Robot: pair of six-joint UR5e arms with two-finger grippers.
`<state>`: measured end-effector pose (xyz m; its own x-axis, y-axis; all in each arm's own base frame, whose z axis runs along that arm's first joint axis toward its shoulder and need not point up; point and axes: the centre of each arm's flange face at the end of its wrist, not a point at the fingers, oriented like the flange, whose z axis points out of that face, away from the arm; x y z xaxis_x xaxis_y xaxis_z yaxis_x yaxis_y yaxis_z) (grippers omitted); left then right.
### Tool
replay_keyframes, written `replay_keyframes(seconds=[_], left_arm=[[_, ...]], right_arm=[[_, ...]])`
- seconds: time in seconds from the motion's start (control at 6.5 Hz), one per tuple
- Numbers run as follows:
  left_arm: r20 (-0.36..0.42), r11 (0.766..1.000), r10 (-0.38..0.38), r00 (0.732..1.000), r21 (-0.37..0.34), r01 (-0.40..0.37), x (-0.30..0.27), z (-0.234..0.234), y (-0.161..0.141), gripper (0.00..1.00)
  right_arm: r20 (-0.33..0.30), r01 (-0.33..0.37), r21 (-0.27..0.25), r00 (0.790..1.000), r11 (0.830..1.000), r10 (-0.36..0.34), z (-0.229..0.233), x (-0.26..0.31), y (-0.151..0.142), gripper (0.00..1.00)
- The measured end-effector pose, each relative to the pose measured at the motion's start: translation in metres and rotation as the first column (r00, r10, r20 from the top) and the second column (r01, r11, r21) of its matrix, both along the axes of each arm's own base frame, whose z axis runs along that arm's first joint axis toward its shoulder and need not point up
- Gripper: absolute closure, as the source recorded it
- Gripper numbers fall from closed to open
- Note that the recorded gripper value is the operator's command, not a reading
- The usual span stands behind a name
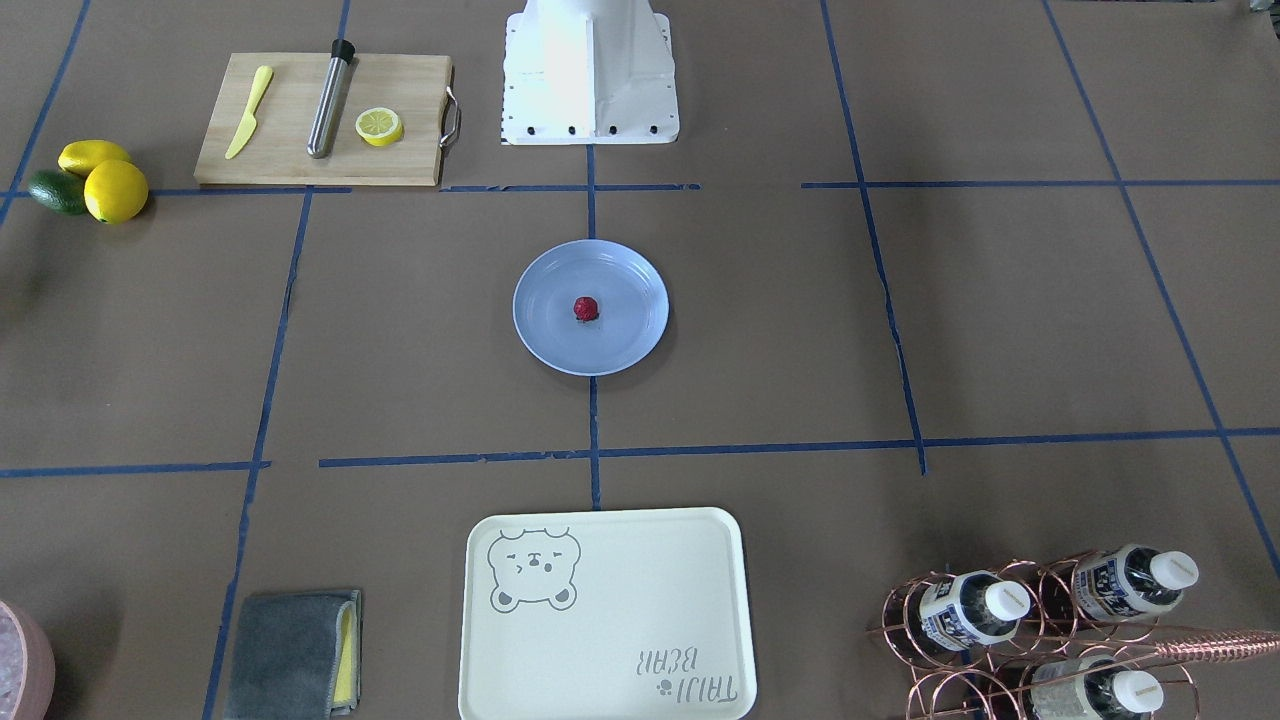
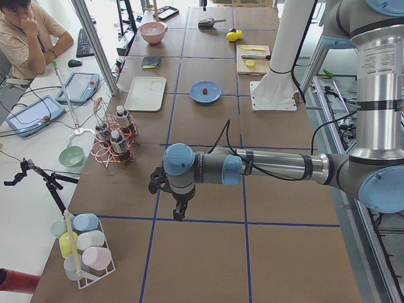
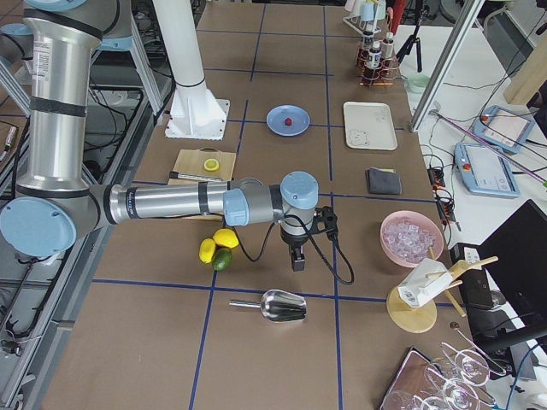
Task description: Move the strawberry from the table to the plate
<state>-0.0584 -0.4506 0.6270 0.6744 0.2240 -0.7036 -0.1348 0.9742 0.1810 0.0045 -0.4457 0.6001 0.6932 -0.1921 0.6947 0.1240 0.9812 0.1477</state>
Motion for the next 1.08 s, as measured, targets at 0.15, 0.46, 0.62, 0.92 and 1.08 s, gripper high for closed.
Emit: replay_keyframes(seconds=[0.15, 0.46, 0.62, 0.92, 1.08], left_arm=[[0.0, 1.0, 0.001, 1.0, -0.001, -0.001, 0.0, 0.0, 0.0, 0.0], [0.0, 1.0, 0.001, 1.0, -0.007, -0.001, 0.001, 0.003, -0.002, 0.0], [0.001, 1.0, 0.0, 1.0, -0.008, 0.0, 0.001, 0.003, -0.006, 0.0], [0.002, 0.999, -0.026, 1.0, -0.037, 0.026, 0.001, 0.006, -0.021, 0.0], [0.003, 0.998, -0.038, 0.999, -0.057, 0.038, 0.001, 0.009, -0.023, 0.0]], right_arm=[[0.0, 0.0, 0.001, 1.0, 1.0, 0.0, -0.001, 0.0, -0.001, 0.0], [-0.001, -0.001, 0.001, 1.0, 1.0, 0.001, -0.002, 0.0, -0.004, 0.0], [0.002, -0.001, -0.003, 1.0, 1.0, 0.001, -0.001, -0.001, -0.004, 0.0], [0.013, 0.0, -0.011, 1.0, 1.0, 0.0, -0.001, -0.002, -0.004, 0.0], [0.015, 0.0, -0.012, 1.0, 1.0, 0.0, -0.001, -0.002, -0.004, 0.0]])
